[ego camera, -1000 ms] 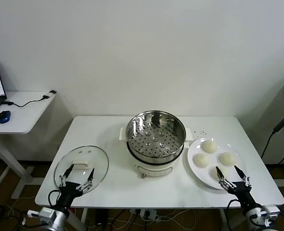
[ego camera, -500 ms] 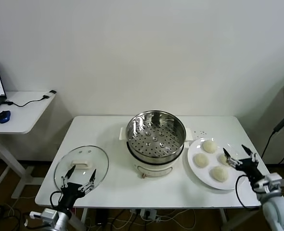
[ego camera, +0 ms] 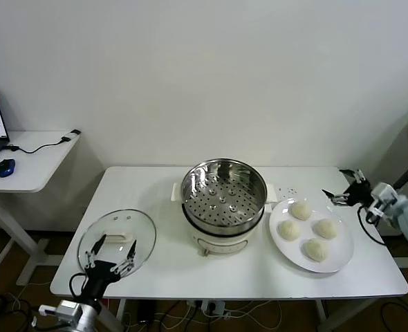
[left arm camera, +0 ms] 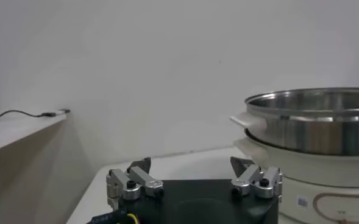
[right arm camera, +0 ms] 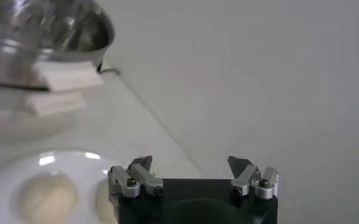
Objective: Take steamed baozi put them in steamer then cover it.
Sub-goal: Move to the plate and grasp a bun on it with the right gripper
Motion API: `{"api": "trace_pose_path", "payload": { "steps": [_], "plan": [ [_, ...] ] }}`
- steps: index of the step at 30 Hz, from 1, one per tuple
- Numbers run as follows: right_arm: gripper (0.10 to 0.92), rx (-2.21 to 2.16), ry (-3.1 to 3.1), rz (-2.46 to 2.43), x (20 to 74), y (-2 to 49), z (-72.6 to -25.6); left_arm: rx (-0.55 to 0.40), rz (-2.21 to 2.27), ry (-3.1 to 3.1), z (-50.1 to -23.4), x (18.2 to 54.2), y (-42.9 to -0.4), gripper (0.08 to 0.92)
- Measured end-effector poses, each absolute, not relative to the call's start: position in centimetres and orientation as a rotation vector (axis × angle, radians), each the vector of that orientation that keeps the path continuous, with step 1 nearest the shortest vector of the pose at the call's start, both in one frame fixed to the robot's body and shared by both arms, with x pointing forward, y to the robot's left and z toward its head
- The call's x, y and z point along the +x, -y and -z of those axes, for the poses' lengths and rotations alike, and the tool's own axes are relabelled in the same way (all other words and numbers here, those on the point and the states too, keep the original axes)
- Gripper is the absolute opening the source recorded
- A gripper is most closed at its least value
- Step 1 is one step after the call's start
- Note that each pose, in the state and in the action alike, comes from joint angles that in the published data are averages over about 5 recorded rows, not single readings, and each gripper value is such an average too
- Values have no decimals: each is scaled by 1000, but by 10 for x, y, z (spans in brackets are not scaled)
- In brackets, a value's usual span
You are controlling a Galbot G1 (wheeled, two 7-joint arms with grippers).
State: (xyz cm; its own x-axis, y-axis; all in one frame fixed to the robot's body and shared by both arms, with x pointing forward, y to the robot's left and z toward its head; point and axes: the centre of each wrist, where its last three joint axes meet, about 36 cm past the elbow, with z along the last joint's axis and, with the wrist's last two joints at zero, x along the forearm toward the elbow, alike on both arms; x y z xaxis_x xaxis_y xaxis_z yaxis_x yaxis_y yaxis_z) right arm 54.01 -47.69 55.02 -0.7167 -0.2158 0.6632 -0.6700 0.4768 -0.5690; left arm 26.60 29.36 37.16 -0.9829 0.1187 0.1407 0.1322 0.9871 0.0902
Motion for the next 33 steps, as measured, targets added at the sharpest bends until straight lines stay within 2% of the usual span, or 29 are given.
{"api": "trace_pose_path", "payload": {
  "steps": [7, 17, 33],
  "plan": [
    [823, 906, 1922, -1284, 597, 469, -556, -185, 131, 3008, -374, 265, -292, 823],
    [823, 1064, 1637, -1348, 658, 451, -528, -188, 113, 3009, -376, 262, -291, 823],
    [823, 1149, 1453, -1348, 696, 414, -472, -200, 115, 2988, -371, 259, -291, 823]
  ]
}}
